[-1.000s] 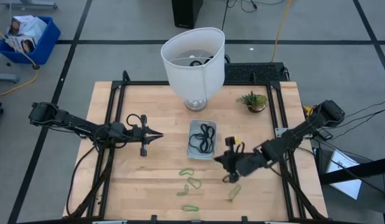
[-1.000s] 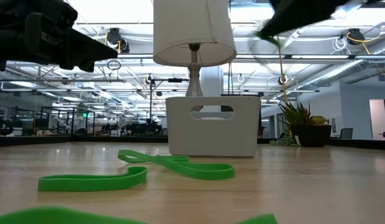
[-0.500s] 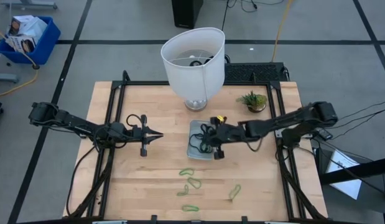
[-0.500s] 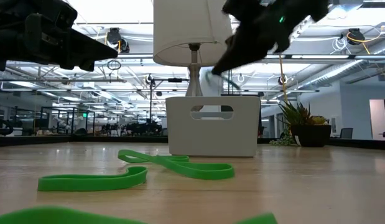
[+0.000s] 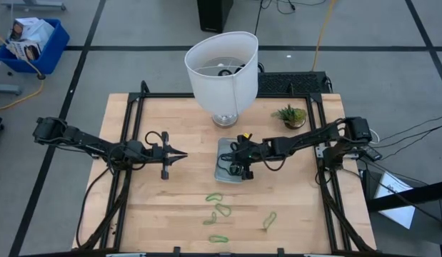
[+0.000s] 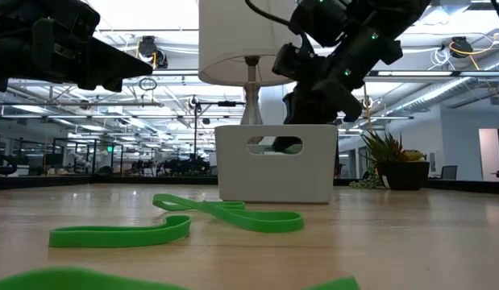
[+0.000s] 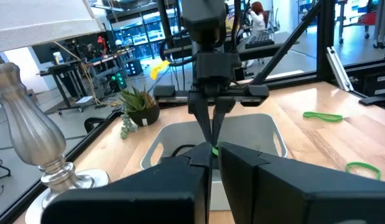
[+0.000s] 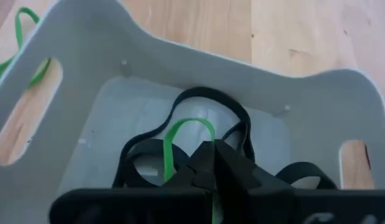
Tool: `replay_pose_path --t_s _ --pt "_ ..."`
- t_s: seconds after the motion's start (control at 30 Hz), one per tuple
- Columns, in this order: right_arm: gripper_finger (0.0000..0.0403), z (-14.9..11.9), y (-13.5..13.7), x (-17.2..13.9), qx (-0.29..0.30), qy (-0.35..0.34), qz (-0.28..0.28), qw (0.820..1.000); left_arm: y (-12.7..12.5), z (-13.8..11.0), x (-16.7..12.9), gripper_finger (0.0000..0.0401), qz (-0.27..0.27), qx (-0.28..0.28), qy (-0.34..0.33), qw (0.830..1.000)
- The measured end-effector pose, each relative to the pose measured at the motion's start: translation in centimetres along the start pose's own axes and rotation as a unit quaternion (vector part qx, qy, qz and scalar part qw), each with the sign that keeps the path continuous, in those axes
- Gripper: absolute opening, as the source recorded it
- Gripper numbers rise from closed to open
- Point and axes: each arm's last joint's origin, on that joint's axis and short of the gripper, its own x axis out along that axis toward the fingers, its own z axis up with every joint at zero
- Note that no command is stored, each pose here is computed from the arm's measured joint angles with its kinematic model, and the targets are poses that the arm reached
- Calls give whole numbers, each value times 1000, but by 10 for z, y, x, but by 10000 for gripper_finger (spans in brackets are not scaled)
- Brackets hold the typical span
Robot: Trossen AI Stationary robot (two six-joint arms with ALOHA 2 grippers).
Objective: Pick and place rubber bands into bin
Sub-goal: Put the green rubber band into the gray bin
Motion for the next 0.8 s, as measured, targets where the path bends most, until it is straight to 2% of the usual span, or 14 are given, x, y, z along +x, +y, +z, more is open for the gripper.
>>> replay_pose_path --t_s 0.13,0.4,0.5,0.67,0.8 --pt "32 1 2 0 4 -2 2 1000 0 0 0 37 0 0 0 1000" --pt "152 5 2 -8 21 -16 -13 1000 0 0 0 37 0 0 1 1000" --pt "180 10 2 -18 22 -28 -13 999 0 0 0 37 0 0 2 1000" --pt "181 25 6 -54 16 -82 -7 997 0 -1 0 37 -1 8 7 1000" --pt "136 30 12 -93 -12 -109 4 994 0 -3 0 37 -2 11 14 1000"
